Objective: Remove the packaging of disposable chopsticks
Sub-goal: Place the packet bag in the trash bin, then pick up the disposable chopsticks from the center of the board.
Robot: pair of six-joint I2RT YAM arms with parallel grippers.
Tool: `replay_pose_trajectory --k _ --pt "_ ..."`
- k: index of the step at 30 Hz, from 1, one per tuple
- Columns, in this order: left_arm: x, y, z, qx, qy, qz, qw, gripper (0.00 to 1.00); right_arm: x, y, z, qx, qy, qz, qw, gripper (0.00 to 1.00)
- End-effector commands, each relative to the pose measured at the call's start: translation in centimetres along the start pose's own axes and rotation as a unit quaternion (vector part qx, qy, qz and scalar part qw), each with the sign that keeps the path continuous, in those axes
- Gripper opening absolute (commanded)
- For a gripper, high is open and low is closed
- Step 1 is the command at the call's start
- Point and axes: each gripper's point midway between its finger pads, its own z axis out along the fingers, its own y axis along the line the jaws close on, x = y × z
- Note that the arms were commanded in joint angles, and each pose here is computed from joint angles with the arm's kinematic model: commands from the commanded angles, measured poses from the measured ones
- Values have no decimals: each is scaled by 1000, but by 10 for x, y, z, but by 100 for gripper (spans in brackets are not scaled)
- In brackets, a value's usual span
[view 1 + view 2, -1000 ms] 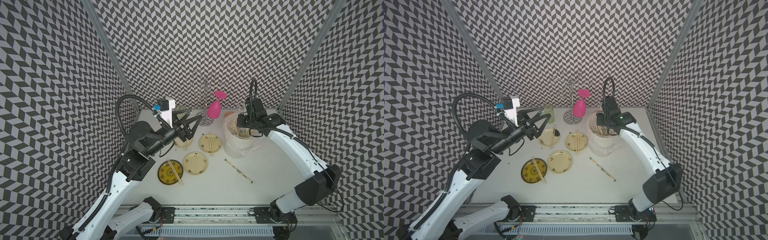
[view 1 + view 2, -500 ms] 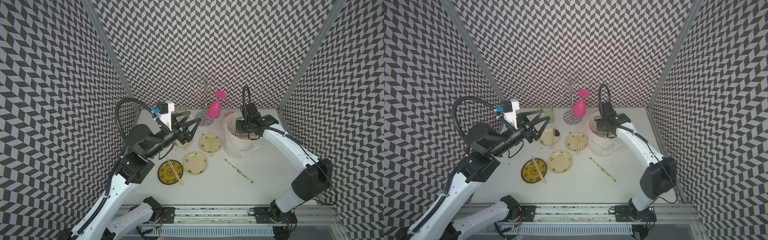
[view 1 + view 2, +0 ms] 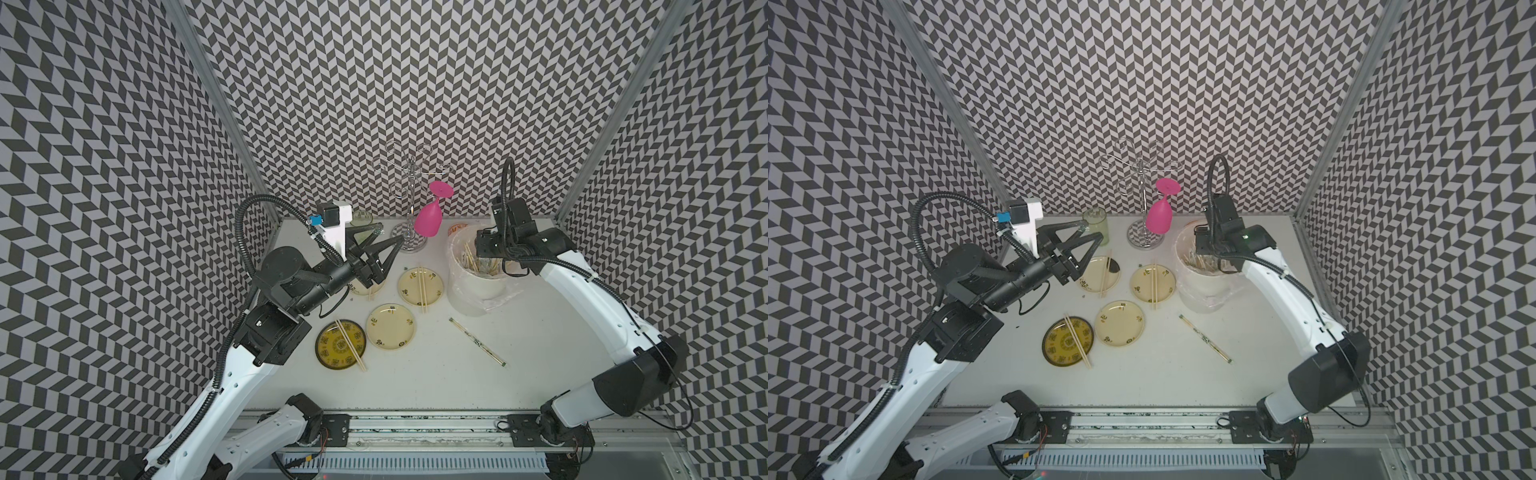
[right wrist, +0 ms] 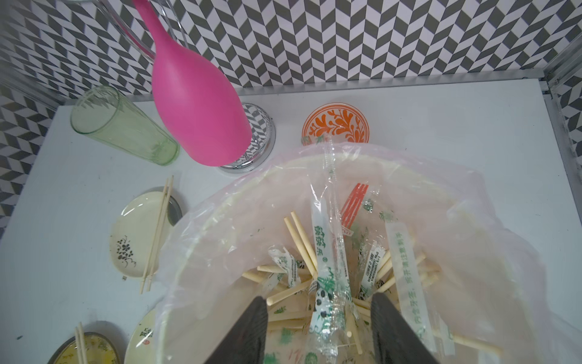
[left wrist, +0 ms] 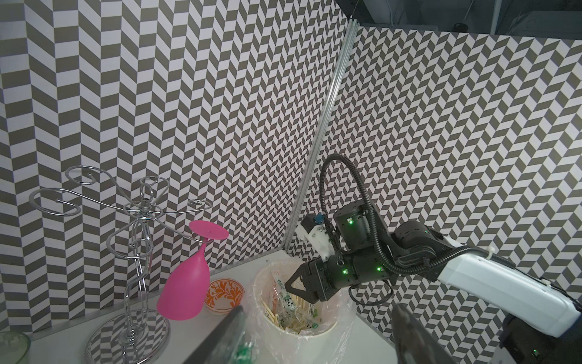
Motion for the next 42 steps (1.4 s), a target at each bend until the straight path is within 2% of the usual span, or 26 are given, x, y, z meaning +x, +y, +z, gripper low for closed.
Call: replay_pose_trajectory --k 1,5,7,9,12,14,16,17,19,22,25,29,34,42 --pt "3 5 0 -14 2 14 1000 73 -19 -1 -31 -12 -41 17 999 54" --pt "8 8 -1 -20 10 59 998 73 -19 1 -70 -44 -61 39 996 54" --pt "16 5 -2 -5 17 98 995 72 -8 1 -89 -63 -62 50 995 52" --pt "39 -1 2 31 44 152 987 68 7 -7 -108 -70 -65 65 993 52" --pt "96 -11 11 91 125 241 958 64 16 -24 -138 -62 -97 81 990 52" --pt "134 -15 18 101 179 287 936 65 14 -33 -159 -56 -120 79 988 46" --pt "165 -21 21 117 229 321 912 67 23 -36 -167 -55 -104 68 991 39" --pt "169 -19 22 105 236 330 908 68 38 -36 -164 -55 -74 67 994 37" --pt "162 -18 22 90 223 330 913 69 77 -35 -153 -62 1 73 995 38" --pt "138 -18 14 72 167 338 923 74 137 -31 -139 -88 90 105 986 38" --pt "121 -22 4 75 120 357 923 76 183 -29 -124 -115 123 147 975 37" --pt "106 -19 1 63 101 353 928 77 233 -34 -96 -111 164 178 964 39" --pt "106 -16 -1 56 105 341 933 77 253 -37 -64 -104 158 189 963 41" --pt "92 -18 -12 43 78 330 940 77 277 -28 -13 -103 160 175 966 45"
